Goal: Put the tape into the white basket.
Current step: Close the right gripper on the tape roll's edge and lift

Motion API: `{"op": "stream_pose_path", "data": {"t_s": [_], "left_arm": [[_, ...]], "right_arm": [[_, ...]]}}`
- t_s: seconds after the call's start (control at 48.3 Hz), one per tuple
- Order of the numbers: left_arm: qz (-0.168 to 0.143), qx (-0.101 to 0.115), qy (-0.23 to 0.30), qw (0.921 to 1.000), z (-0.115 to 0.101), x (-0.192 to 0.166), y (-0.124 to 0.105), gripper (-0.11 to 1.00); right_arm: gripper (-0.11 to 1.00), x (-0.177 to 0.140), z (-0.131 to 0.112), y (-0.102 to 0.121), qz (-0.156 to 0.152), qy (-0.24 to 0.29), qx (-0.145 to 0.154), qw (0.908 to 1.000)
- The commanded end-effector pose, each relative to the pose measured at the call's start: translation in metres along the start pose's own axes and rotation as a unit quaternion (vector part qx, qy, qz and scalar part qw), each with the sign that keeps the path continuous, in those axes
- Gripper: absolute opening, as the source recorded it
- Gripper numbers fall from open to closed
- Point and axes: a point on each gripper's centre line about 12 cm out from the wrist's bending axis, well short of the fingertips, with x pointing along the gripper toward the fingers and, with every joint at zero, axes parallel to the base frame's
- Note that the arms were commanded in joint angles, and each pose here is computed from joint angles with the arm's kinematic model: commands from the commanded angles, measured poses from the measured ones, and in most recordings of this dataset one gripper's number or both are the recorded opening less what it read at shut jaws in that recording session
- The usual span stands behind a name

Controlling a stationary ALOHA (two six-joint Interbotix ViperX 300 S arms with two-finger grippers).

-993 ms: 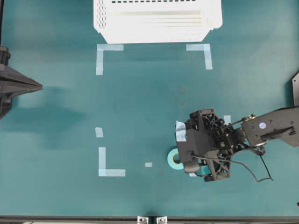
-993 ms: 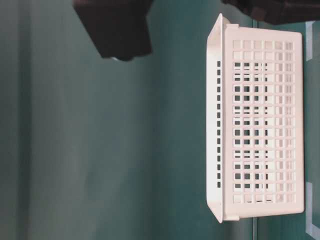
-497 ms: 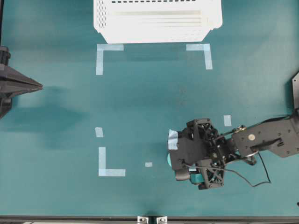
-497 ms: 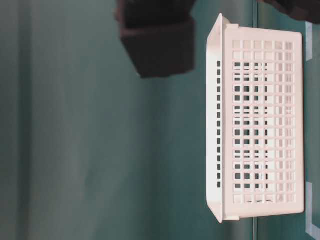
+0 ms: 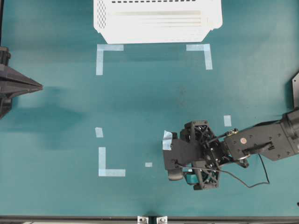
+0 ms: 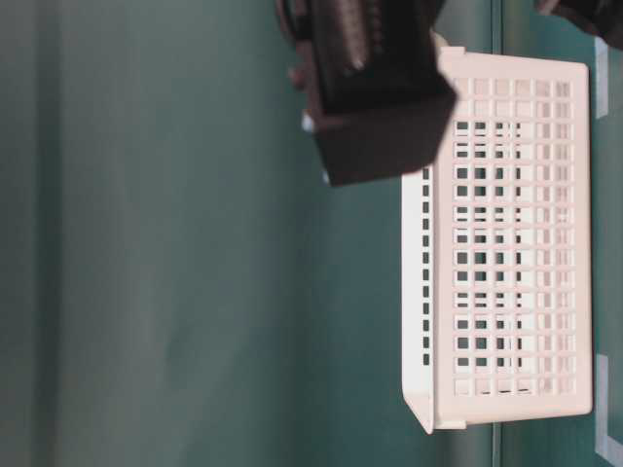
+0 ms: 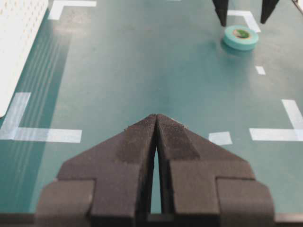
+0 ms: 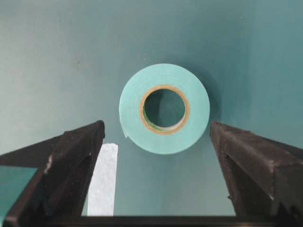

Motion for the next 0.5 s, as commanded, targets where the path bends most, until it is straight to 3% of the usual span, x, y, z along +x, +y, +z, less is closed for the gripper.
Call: {"op": "stream_pose_path", "data": {"t_s": [0.0, 0.476], "left_arm": [[-0.001, 0.0, -0.005, 1.0, 0.0045, 0.0004, -0.0005, -0.11], [-0.001, 0.001, -0.005, 1.0, 0.0045, 0.0004, -0.0005, -0.11]], "right_arm": [[0.97, -0.0057, 0.0112, 0.0085, 0.01, -0.017, -0.002, 0.9998], [0.97, 0.0022, 0.0118, 0.0068, 0.002, -0.014, -0.011, 0.9998]]}}
